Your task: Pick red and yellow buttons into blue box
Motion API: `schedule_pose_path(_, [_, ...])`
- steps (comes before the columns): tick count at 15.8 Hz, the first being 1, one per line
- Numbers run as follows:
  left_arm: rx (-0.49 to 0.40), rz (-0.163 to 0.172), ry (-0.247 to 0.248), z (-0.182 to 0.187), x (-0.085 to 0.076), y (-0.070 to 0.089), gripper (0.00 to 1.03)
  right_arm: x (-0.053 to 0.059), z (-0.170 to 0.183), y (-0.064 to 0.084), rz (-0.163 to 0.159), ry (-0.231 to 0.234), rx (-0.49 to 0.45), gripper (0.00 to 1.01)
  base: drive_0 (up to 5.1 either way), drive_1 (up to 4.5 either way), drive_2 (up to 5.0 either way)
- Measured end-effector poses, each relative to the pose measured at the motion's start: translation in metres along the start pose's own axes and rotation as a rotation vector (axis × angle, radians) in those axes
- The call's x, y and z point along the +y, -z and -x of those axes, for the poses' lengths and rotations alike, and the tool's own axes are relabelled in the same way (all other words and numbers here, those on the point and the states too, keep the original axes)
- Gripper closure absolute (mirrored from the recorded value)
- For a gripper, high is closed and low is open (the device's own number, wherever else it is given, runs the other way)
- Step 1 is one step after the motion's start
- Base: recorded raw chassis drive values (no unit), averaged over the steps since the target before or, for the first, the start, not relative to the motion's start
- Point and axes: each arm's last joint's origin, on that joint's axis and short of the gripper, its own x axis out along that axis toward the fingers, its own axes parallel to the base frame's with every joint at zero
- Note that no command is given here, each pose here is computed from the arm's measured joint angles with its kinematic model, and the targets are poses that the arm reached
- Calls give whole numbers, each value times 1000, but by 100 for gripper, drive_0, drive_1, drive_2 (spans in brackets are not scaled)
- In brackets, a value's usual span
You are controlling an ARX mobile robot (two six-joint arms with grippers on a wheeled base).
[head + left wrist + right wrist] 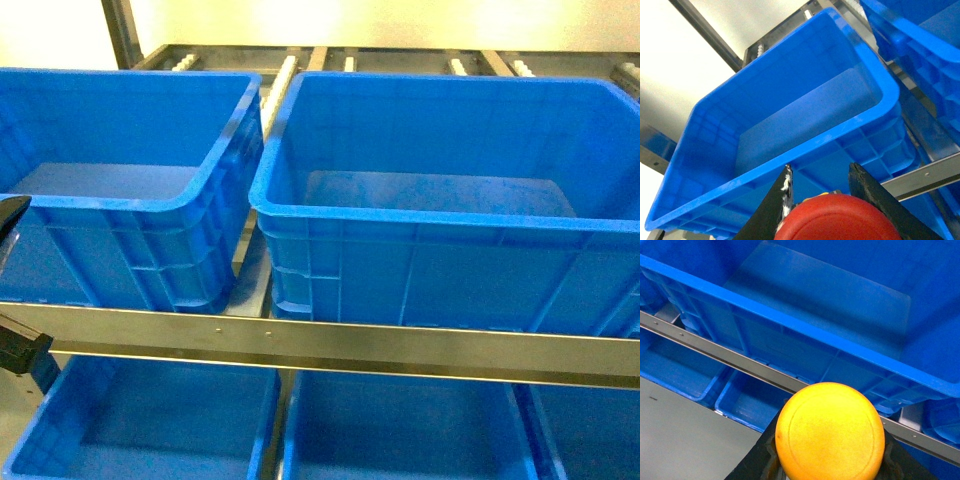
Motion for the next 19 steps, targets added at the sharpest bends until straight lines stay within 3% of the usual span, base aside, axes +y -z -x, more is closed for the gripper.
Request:
schedule_pose_path(3, [0,0,0,0,0,0,74,0,0,0,0,0,0,71,410,-160,-248])
schedule_pose_path(8, [-2,0,4,0,-1,0,74,0,0,0,0,-1,-1,71,300,114,-415])
schedule_pose_path(16, [-1,0,3,0,-1,0,74,0,0,0,0,4,1,71,6,283,-271])
schedule_pose_path(19, [-1,0,3,0,-1,0,74,1,0,-3,-2,-41,12,71,0,0,0])
